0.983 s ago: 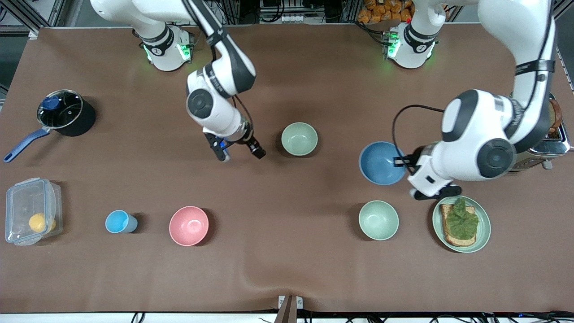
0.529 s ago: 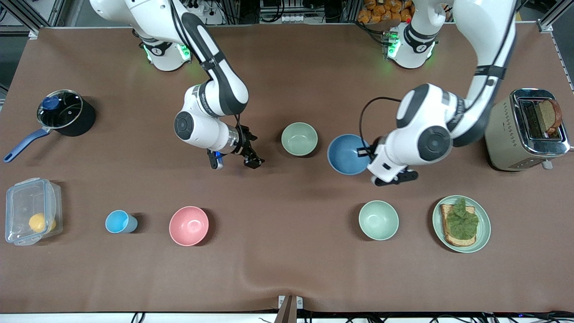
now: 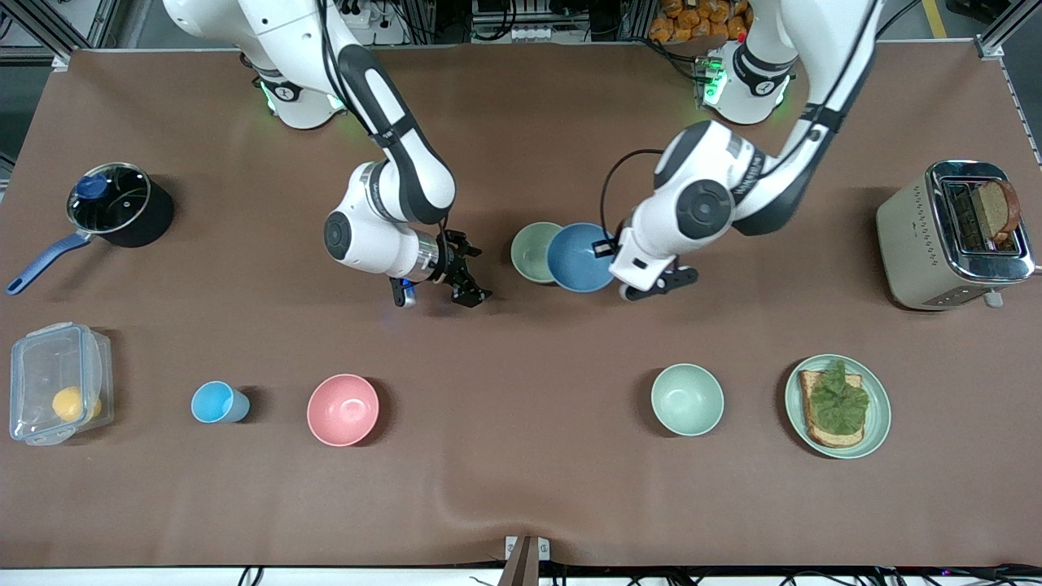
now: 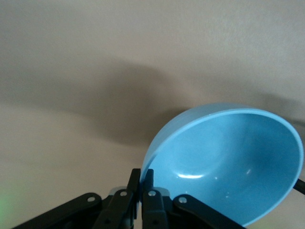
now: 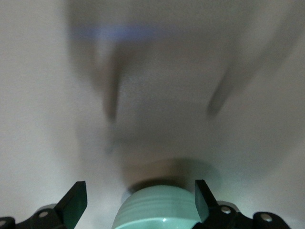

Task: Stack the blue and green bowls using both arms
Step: 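Carry the blue bowl with the left gripper over the green bowl, then lower the blue bowl into the green bowl and open the left gripper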

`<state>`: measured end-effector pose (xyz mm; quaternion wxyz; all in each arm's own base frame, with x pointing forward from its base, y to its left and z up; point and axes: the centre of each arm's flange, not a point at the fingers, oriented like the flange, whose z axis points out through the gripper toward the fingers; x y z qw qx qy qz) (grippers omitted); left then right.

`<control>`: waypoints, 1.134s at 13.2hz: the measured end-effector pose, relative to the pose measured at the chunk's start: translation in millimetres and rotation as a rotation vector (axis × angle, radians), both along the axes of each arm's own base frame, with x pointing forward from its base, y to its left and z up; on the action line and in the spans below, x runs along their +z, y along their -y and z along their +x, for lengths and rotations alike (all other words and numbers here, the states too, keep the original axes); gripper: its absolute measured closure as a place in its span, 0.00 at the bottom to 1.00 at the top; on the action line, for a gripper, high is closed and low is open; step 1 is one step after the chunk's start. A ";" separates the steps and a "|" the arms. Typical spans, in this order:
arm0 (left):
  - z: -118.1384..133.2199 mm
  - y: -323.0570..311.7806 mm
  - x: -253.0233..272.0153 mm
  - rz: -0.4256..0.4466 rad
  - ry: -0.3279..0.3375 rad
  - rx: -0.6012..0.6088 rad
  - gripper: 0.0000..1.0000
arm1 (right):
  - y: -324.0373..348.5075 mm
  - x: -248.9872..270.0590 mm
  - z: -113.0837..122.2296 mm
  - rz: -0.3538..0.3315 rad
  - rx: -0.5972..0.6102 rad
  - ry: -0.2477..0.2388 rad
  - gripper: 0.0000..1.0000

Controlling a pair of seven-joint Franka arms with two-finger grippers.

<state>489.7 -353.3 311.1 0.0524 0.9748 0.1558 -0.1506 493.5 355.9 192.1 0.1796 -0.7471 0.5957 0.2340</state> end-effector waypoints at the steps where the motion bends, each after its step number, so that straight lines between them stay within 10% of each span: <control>1: -7.7 6.1 -5.2 0.006 -0.004 0.004 0.95 | -3.8 -4.8 -2.6 0.002 -0.015 0.000 0.00; 15: -66.1 61.4 -58.9 -0.010 0.025 0.016 0.95 | -34.1 -22.7 -14.7 0.034 -0.085 -0.001 0.00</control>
